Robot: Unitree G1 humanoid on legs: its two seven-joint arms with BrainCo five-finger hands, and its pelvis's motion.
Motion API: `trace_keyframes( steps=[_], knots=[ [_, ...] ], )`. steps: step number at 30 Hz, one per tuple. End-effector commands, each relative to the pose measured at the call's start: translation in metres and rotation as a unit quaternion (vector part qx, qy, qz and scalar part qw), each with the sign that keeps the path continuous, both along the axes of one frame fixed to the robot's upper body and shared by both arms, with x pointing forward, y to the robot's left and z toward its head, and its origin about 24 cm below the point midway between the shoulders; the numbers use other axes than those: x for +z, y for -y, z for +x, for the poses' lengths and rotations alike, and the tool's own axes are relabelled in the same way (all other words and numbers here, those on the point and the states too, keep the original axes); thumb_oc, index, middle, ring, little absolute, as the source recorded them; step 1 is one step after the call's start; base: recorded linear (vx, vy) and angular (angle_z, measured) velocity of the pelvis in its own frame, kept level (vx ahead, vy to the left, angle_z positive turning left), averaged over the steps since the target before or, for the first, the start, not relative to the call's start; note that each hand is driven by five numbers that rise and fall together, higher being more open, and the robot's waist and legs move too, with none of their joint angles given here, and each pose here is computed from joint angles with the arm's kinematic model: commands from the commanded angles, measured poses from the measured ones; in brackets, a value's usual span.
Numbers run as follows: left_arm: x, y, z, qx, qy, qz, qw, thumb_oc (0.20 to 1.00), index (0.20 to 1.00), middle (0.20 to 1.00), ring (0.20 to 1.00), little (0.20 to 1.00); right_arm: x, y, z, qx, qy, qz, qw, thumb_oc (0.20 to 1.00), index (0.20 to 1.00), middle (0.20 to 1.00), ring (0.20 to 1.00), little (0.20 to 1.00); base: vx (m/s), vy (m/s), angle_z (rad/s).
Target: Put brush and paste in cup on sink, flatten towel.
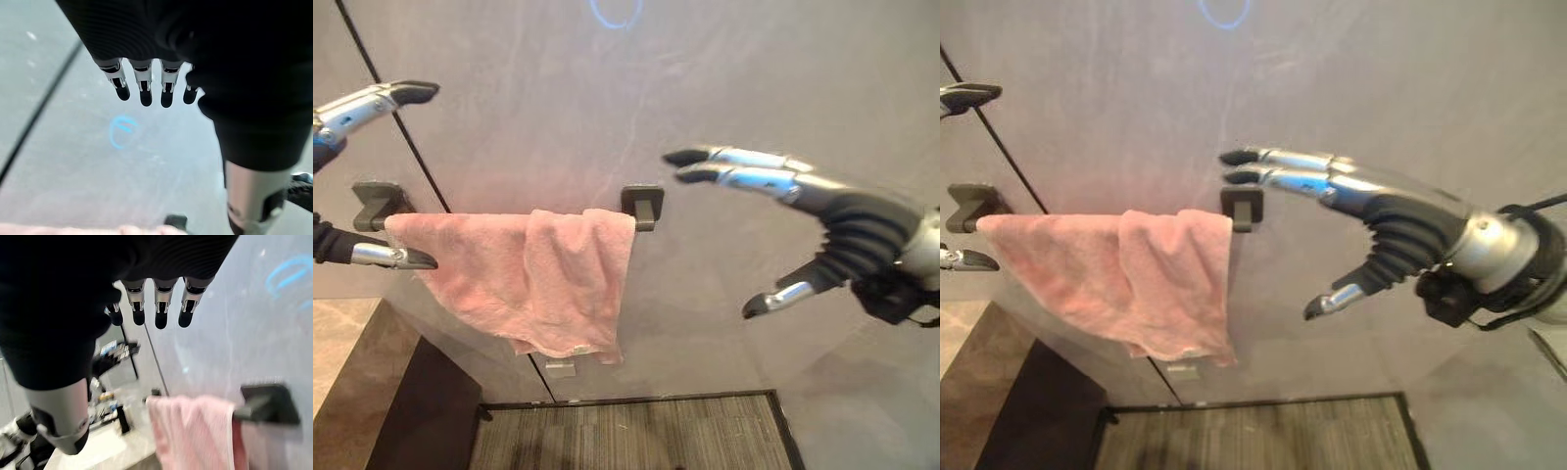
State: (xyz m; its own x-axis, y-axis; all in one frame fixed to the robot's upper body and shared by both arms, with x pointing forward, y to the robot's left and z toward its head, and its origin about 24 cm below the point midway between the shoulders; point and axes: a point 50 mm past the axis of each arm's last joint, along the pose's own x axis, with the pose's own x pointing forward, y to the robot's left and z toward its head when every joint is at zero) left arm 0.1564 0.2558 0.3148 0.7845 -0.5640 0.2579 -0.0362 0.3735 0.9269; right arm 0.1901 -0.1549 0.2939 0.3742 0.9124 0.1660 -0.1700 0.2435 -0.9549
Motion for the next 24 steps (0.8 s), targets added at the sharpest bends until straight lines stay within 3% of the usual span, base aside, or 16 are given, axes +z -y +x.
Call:
trace_keyframes(
  steps=[1, 6, 24],
  knots=[
    [0.004, 0.005, 0.007, -0.008, -0.072, 0.045, 0.996, 1.0, 1.0, 1.0, 1.0, 1.0, -0.002, -0.005, 0.008, 0.005, -0.009, -0.029, 1.0, 1.0, 1.0, 1.0, 1.0, 1.0, 0.0, 0.0, 0.0],
    [-0.004, 0.022, 0.009, -0.033, -0.146, 0.099, 0.984, 1.0, 1.0, 1.0, 1.0, 1.0, -0.016, -0.02, 0.014, 0.027, -0.045, -0.089, 0.995, 1.0, 1.0, 1.0, 1.0, 1.0, -0.01, 0.008, -0.11],
    [0.016, 0.005, 0.006, 0.026, -0.035, 0.078, 0.996, 1.0, 1.0, 1.0, 1.0, 1.0, 0.0, -0.044, 0.027, 0.023, 0.08, -0.032, 0.996, 1.0, 1.0, 1.0, 1.0, 1.0, -0.01, 0.001, 0.04]
  ],
)
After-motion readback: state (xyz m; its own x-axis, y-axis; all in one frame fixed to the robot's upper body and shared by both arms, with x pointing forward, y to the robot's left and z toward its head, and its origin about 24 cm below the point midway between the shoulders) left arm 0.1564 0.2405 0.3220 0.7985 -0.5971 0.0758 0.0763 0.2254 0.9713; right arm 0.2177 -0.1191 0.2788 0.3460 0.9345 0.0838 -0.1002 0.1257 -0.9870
